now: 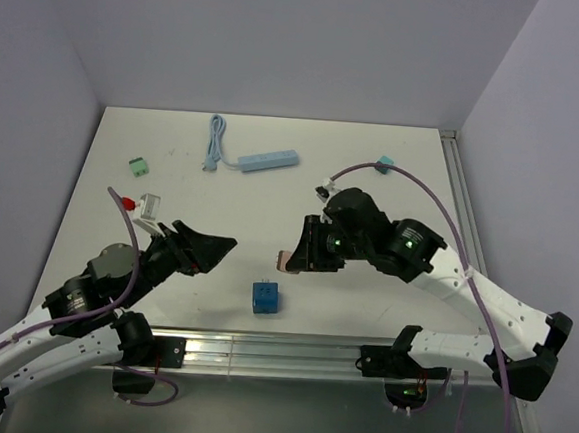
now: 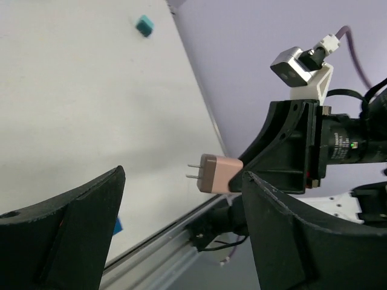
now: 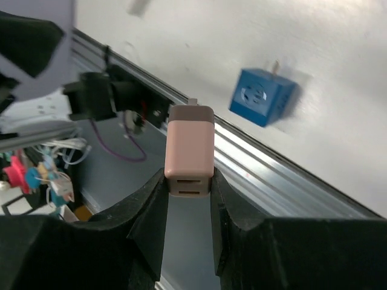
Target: Insert the plug
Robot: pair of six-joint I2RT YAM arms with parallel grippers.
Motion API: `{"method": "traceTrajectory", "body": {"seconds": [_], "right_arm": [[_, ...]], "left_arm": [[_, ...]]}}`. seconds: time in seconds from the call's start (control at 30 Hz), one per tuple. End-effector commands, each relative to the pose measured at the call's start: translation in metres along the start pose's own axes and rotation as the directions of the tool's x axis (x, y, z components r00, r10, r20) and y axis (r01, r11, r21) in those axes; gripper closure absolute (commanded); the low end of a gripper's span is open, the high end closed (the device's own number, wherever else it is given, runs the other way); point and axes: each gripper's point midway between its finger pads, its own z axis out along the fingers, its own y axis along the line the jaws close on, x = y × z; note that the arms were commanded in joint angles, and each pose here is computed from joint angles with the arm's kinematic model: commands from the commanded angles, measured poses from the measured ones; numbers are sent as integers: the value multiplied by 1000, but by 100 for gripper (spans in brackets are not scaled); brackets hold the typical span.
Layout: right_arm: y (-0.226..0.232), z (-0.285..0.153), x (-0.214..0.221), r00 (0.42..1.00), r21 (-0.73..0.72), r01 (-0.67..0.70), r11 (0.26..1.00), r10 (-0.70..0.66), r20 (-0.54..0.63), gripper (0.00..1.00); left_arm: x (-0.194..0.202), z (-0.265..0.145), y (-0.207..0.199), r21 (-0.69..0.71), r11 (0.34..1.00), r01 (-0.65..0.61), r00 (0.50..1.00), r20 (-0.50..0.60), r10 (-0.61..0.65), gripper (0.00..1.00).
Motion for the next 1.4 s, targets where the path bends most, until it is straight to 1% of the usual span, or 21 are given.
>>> {"method": "traceTrajectory", "body": {"seconds": [0.0, 0.03, 0.1, 0.13, 0.23, 0.27, 0.3, 0.33, 0.37, 0.4, 0.43, 0.57, 0.73, 0.87, 0.93, 1.13, 1.27, 1.37], "right_arm": [[-3, -10, 13, 993, 77, 17, 997, -8, -121, 100], [-6, -1, 16, 986, 107, 18, 994, 0, -164, 100], [-7, -1, 17, 978, 135, 37, 990, -8, -211, 100], [-11, 7, 20, 968, 167, 42, 985, 1, -250, 100], [-13, 10, 22, 950, 205, 67, 976, 0, -313, 100], [-15, 17, 26, 934, 218, 74, 973, 9, -356, 100], [-12, 16, 26, 927, 222, 78, 972, 11, -376, 100], [-14, 23, 28, 914, 241, 80, 967, 25, -405, 100], [-14, 25, 28, 906, 250, 86, 964, 28, -422, 100], [-11, 24, 26, 900, 254, 94, 963, 27, -436, 100], [-14, 31, 28, 886, 273, 97, 957, 43, -463, 100], [-11, 42, 33, 846, 292, 91, 952, 81, -527, 100], [-13, 60, 32, 827, 344, 68, 936, 140, -545, 100], [-9, 74, 35, 818, 351, 13, 936, 192, -543, 100], [-14, 81, 40, 804, 376, -3, 927, 225, -550, 100], [-20, 91, 47, 785, 410, -26, 912, 273, -556, 100], [-26, 94, 52, 764, 436, -20, 900, 295, -573, 100], [-30, 97, 57, 748, 452, -22, 892, 314, -584, 100]], "left_arm": [[-6, -2, 18, -89, 993, -73, 997, 22, 75, 17], [-4, -1, 19, -94, 993, -78, 997, 16, 80, 17], [1, 2, 21, -94, 991, -95, 995, -5, 95, 18], [2, 3, 20, -87, 991, -101, 995, -8, 101, 18], [3, 5, 23, -97, 986, -134, 991, -17, 133, 18], [4, 4, 28, -114, 983, -145, 989, -20, 144, 18], [1, 3, 29, -125, 979, -158, 987, -14, 158, 18], [-4, 3, 35, -157, 974, -163, 986, 6, 166, 18], [-4, 0, 42, -187, 967, -173, 984, 4, 177, 18], [-7, -2, 44, -204, 965, -166, 985, 15, 172, 18], [-13, -4, 50, -241, 958, -155, 984, 44, 171, 18], [-18, -11, 63, -304, 947, -107, 987, 80, 137, 16], [-20, -12, 65, -318, 943, -92, 987, 93, 128, 15], [-20, -14, 63, -304, 950, -73, 990, 97, 107, 13], [-20, -15, 61, -291, 955, -62, 990, 102, 96, 13], [-27, -23, 56, -262, 963, -54, 988, 126, 90, 13], [-31, -27, 50, -223, 974, -38, 986, 148, 73, 13], [-32, -28, 49, -219, 975, -37, 986, 150, 71, 13]]}}
